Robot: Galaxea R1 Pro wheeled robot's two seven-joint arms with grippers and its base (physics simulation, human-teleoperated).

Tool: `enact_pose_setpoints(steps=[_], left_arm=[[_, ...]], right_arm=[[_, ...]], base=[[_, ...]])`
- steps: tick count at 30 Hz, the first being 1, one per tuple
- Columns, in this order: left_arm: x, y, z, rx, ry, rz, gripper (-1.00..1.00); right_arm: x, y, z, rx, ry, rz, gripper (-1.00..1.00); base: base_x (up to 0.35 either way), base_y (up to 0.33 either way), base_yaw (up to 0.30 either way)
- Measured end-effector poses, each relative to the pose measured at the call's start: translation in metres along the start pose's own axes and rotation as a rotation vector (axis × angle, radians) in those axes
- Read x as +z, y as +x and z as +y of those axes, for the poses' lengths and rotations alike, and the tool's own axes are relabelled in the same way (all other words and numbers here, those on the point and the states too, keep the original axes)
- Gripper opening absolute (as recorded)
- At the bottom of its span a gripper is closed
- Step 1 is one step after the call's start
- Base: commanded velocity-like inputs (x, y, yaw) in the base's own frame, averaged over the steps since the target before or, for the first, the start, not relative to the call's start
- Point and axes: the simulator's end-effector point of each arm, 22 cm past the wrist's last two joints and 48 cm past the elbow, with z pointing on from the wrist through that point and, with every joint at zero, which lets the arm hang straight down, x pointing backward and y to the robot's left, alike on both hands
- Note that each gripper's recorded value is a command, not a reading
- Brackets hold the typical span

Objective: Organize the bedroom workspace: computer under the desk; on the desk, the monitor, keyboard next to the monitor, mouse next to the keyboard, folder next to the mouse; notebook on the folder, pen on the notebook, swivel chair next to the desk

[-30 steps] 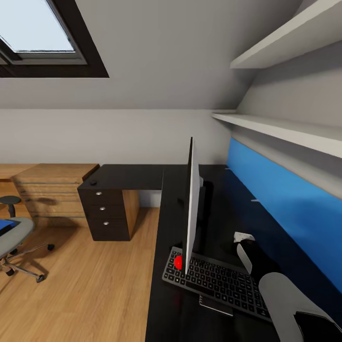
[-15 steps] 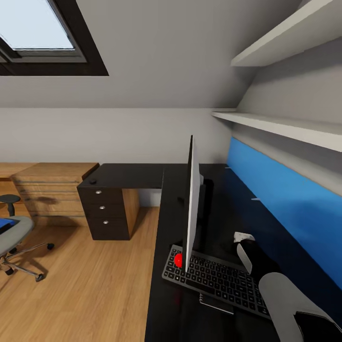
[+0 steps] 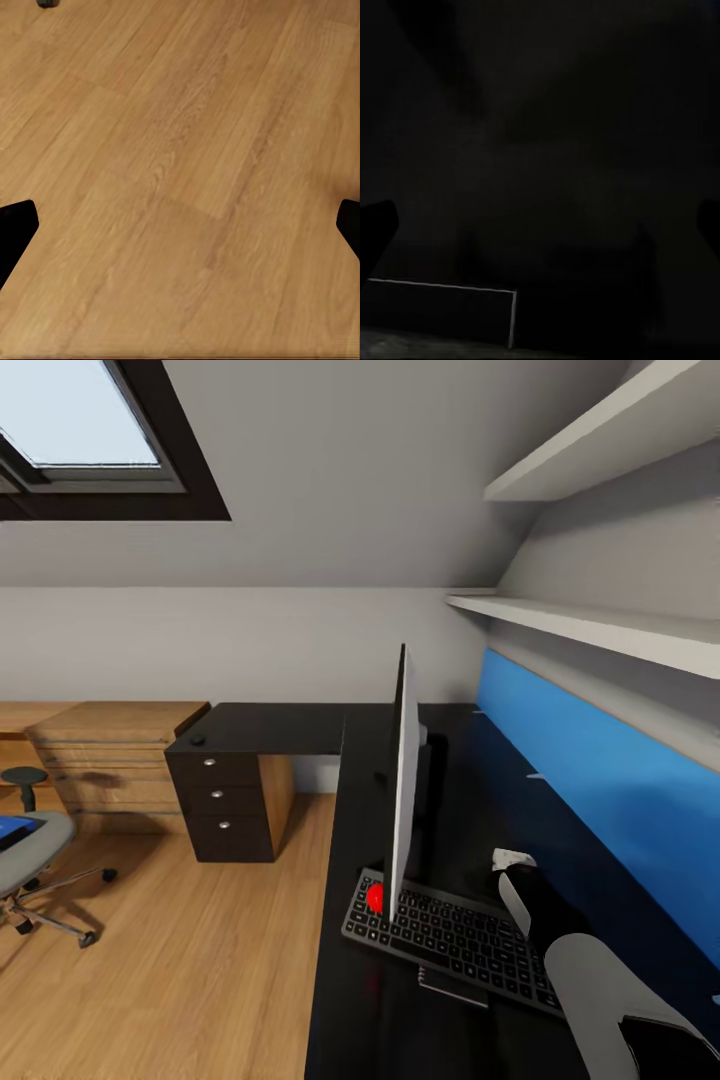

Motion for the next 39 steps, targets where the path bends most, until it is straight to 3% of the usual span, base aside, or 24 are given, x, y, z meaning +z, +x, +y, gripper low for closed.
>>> enact_pose_setpoints(steps=[39], left_arm=[[-0.0001,-0.0002,0.0009,-0.003,-0.002,-0.001,1.0]], right_arm=[[-0.0004,-0.0003,-0.0013,-0.002,0.002,-0.001,1.0]], base=[[-0.035,0.0,0.0]])
